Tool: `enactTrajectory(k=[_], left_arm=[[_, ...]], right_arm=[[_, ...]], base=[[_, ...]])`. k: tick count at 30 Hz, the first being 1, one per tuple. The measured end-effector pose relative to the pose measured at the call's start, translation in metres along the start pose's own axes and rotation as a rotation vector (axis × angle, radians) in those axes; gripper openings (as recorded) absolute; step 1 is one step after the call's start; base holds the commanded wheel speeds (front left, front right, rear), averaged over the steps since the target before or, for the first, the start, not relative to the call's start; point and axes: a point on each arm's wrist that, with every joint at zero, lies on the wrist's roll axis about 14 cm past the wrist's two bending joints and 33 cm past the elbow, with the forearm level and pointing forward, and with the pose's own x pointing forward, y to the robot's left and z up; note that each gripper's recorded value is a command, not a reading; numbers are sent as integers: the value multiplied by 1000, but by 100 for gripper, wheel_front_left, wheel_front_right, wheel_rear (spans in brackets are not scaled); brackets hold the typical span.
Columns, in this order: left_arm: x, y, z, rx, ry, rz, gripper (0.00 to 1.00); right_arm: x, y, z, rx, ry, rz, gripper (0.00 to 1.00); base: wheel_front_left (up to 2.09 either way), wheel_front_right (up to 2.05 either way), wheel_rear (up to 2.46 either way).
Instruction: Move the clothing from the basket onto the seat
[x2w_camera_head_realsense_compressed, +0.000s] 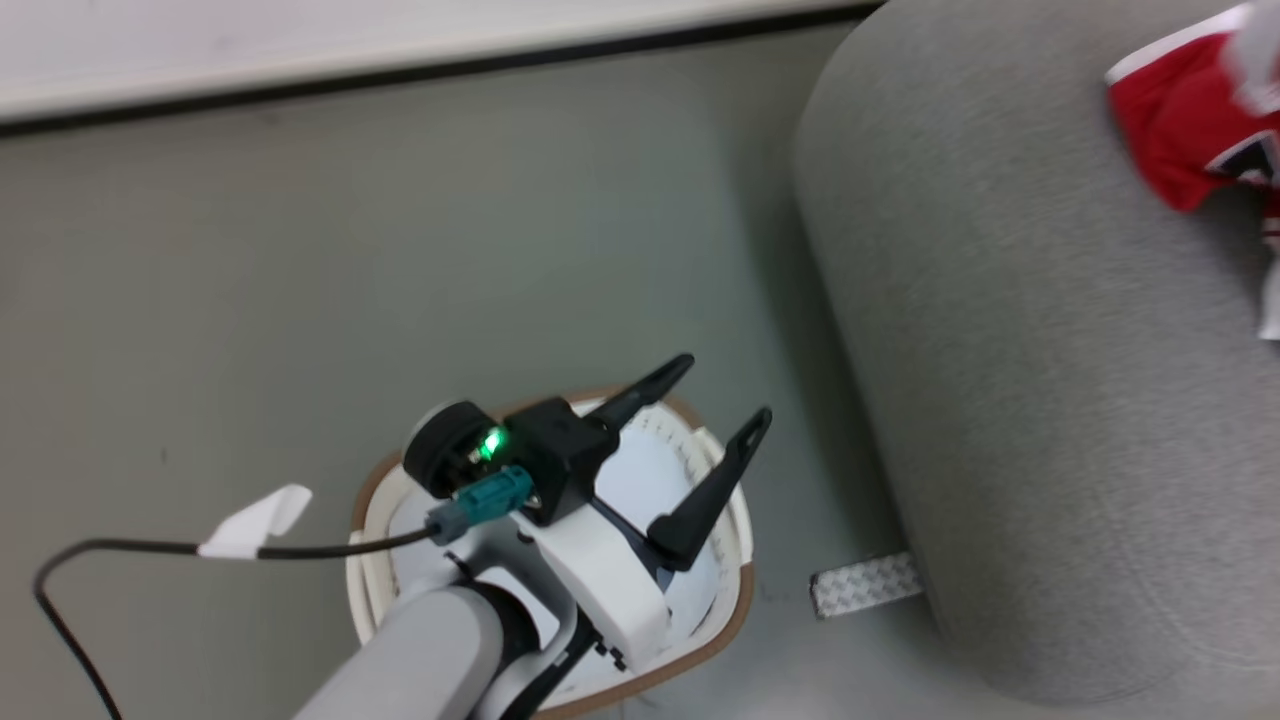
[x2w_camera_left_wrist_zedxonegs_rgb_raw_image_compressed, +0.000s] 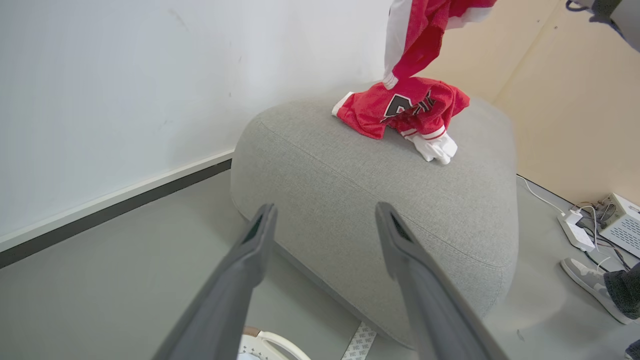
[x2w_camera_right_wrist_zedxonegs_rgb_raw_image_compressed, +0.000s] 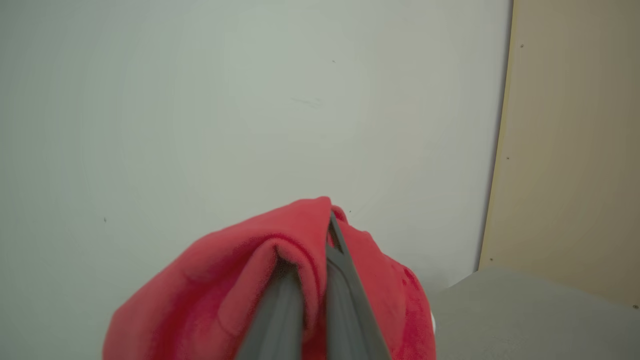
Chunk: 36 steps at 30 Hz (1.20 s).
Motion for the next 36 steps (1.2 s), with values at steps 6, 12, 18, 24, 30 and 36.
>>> enactTrajectory(k=[6,12,18,24,30,36], left_arm=[[-5,38,-27,-52,20,48,100],[-17,63,-49,-78,50,108,100],[-19,72,-44,-65,33,141,100],[-25,64,-35,-64,19,161,100],[-38,57,-17,-37,-23,216,100],[-60,62,3,36,-82,327,100]], right_arm=[[17,-27,-64,-124,116,-155,0],[-47,-22,-196,-152,405,-205,0],[-81,-23,-221,-188,478,-191,100],[-98,-24,-201,-223,473,-125,100],[-123,-33,-167,-225,414,-73,100],[-147,-15,-133,-144,326,22,100]], base=[[0,0,0],[0,0,0],[0,0,0],[0,0,0],[0,0,0],[0,0,0]])
